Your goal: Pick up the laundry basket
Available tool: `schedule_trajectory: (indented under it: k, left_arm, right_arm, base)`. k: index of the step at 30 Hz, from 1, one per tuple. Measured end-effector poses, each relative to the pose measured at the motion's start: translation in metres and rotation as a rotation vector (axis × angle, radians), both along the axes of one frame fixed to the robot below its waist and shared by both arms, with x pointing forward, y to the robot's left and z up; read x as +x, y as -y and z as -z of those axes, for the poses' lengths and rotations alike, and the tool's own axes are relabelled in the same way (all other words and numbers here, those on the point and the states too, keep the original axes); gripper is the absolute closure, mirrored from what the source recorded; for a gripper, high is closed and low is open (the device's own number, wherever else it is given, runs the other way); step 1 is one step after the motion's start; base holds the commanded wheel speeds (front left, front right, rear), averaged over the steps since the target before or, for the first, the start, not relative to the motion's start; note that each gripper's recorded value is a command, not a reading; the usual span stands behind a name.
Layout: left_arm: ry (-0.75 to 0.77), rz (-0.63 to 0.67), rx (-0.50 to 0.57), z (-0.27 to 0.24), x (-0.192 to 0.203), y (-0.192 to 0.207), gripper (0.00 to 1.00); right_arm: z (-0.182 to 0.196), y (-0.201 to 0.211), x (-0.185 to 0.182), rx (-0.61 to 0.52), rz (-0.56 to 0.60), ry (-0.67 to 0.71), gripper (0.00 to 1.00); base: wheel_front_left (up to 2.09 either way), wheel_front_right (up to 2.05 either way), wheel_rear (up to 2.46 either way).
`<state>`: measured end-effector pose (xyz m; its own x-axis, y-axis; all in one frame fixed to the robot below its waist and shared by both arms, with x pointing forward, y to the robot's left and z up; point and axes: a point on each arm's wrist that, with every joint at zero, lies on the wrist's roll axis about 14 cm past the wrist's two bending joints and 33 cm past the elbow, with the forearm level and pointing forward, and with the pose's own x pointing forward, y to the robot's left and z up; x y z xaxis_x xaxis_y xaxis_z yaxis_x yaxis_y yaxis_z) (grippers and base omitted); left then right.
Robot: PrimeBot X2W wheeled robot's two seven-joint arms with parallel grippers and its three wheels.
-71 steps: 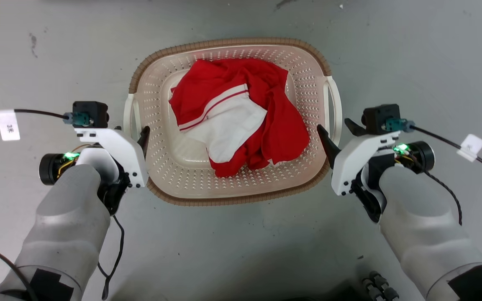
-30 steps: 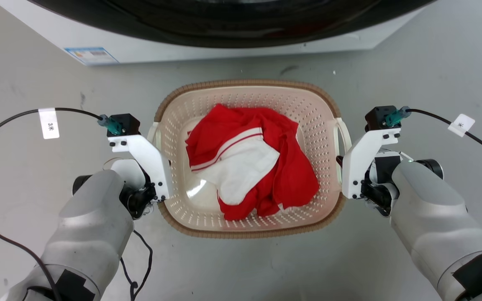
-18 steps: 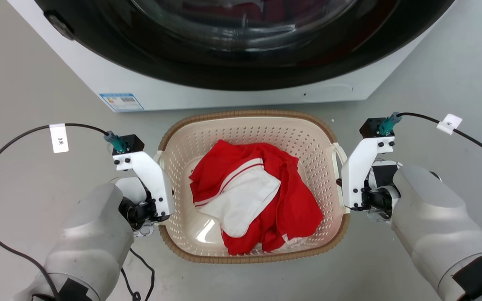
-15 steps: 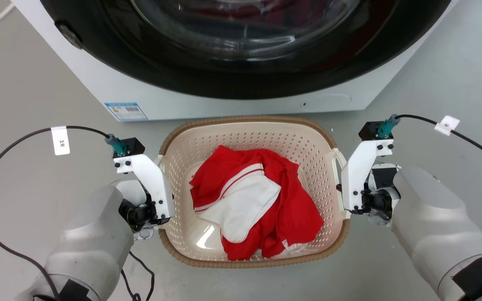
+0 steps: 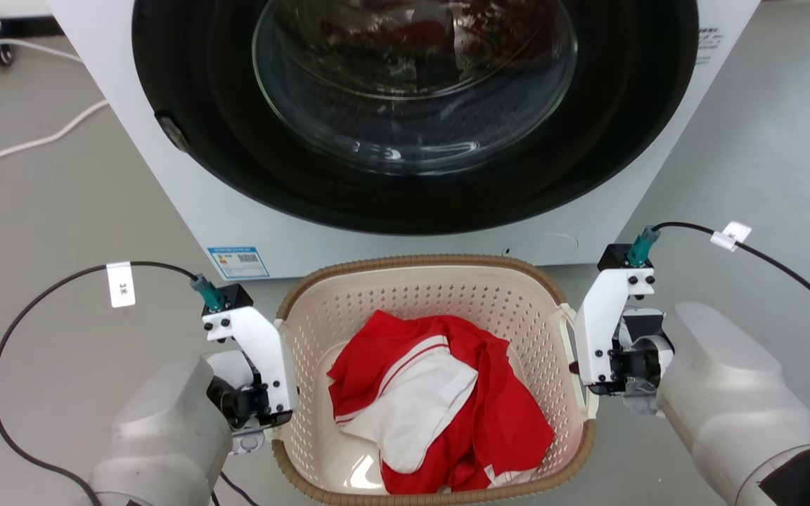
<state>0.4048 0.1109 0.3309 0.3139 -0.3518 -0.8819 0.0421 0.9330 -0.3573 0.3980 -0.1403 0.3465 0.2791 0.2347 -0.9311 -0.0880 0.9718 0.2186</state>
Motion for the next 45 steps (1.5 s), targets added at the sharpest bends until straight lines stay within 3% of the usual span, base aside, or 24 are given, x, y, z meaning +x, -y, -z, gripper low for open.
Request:
schedule_trajectory:
  k: [25,45]
  left_arm:
    - [0.025,-0.012,-0.028,-0.02,-0.056,0.007,1.0]
    - [0.004,-0.013,-0.028,-0.015,-0.061,0.007,1.0]
  right_arm:
    - [-0.023,0.004,-0.06,0.011,0.019,-0.04,1.0]
    - [-0.017,0.003,-0.067,0.017,0.032,-0.084,1.0]
  base:
    - [0.0,0.0,0.0]
    - [0.0,0.0,0.0]
